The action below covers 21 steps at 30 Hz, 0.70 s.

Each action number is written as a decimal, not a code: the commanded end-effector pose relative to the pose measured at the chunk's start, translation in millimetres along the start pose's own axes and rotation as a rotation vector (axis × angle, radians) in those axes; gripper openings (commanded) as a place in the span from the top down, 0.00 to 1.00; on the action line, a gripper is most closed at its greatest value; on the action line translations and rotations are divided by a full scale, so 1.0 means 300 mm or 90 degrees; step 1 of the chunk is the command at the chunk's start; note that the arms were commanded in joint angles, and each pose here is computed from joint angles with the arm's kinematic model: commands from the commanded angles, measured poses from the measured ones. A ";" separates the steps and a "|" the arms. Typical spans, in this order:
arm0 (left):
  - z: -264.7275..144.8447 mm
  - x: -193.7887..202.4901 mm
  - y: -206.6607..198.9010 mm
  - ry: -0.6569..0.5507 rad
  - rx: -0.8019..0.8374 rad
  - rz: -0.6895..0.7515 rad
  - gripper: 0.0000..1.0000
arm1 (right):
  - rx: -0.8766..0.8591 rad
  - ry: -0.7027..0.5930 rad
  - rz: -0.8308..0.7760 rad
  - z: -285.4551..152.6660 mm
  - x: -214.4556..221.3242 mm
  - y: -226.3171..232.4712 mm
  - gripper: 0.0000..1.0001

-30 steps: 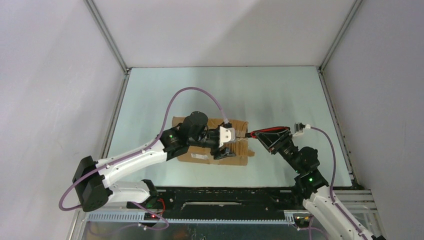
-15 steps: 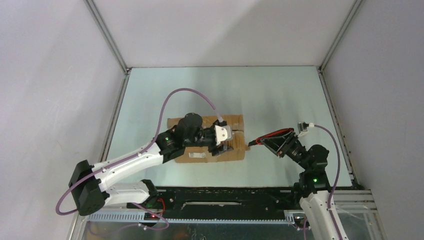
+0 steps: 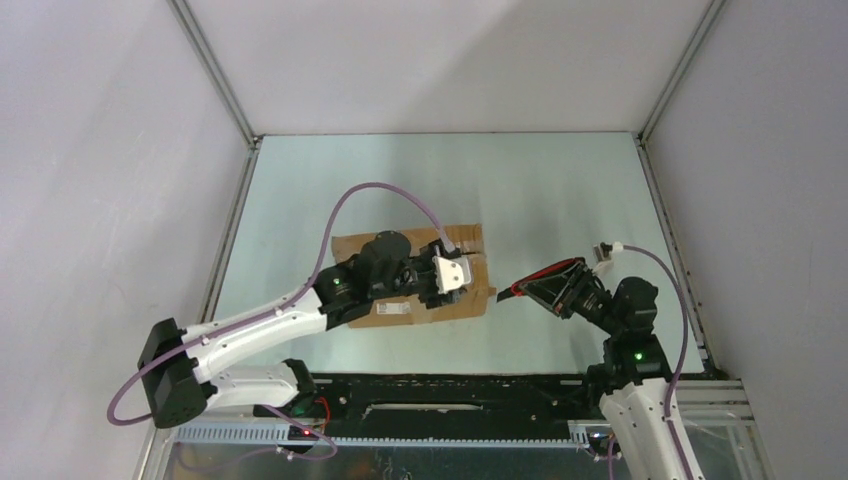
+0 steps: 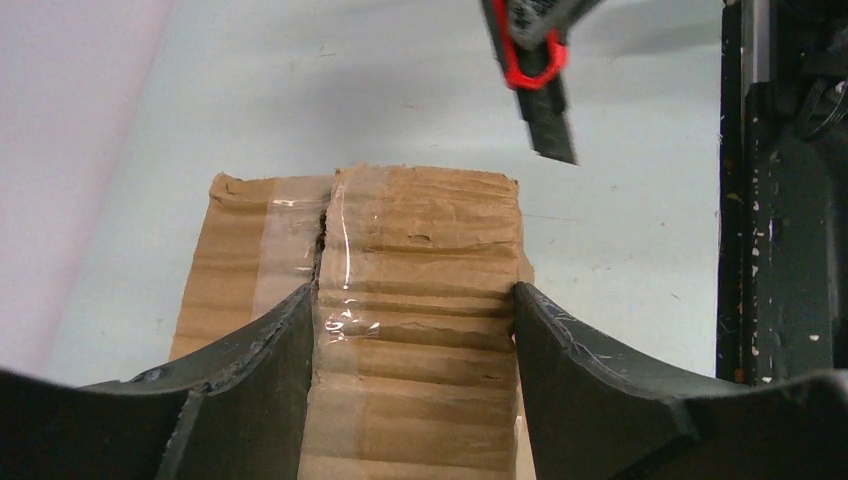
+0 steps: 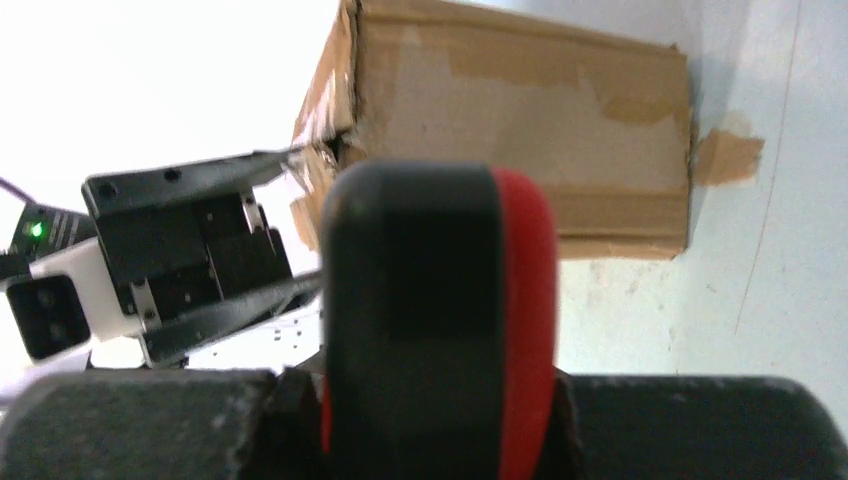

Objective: Unpack the express box
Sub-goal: Cut the express box at the center of the board.

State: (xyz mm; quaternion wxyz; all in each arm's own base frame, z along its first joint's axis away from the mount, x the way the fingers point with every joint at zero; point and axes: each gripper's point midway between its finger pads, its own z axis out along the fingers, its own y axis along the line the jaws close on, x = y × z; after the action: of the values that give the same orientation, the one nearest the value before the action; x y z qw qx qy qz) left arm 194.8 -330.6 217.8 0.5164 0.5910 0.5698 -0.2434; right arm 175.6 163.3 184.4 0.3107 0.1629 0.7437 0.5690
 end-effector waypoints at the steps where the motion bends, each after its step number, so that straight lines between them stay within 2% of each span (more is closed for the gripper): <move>1: -0.022 0.114 -0.033 0.127 0.008 0.104 1.00 | 0.040 -0.059 -0.062 -0.005 -0.075 0.028 1.00; 4: -0.033 0.099 -0.042 0.122 0.015 0.120 1.00 | 0.044 -0.066 -0.063 0.000 -0.089 0.033 1.00; 6: -0.028 0.090 -0.041 0.120 0.018 0.089 0.97 | 0.040 -0.074 -0.067 0.001 -0.098 0.041 1.00; 7: -0.021 0.091 -0.041 0.128 0.021 0.059 0.91 | 0.040 -0.076 -0.068 0.001 -0.102 0.044 1.00; 10: 0.002 0.061 0.002 0.147 -0.002 -0.040 0.56 | 0.033 -0.076 -0.071 -0.001 -0.102 0.064 1.00; 12: 0.010 0.037 0.033 0.136 -0.022 -0.096 0.26 | 0.030 -0.073 -0.075 -0.002 -0.093 0.072 1.00; 13: 0.012 0.026 0.052 0.129 -0.032 -0.119 0.20 | 0.029 -0.070 -0.077 -0.002 -0.086 0.078 1.00; 16: 0.003 -0.009 0.107 0.128 -0.065 -0.181 0.15 | 0.032 -0.057 -0.084 0.000 -0.060 0.088 1.00; 18: -0.012 -0.041 0.116 0.120 -0.064 -0.217 0.05 | 0.025 -0.049 -0.098 -0.002 -0.044 0.108 1.00; 21: -0.042 -0.101 0.106 0.087 -0.048 -0.237 0.00 | 0.010 -0.030 -0.127 -0.006 -0.022 0.149 1.00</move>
State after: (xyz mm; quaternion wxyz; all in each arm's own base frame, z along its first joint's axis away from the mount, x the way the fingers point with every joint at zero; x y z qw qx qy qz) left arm 222.5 -326.2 216.2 0.4359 0.5176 0.7018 -0.2224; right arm 176.7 167.7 193.3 0.3374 0.1476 0.7703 0.5206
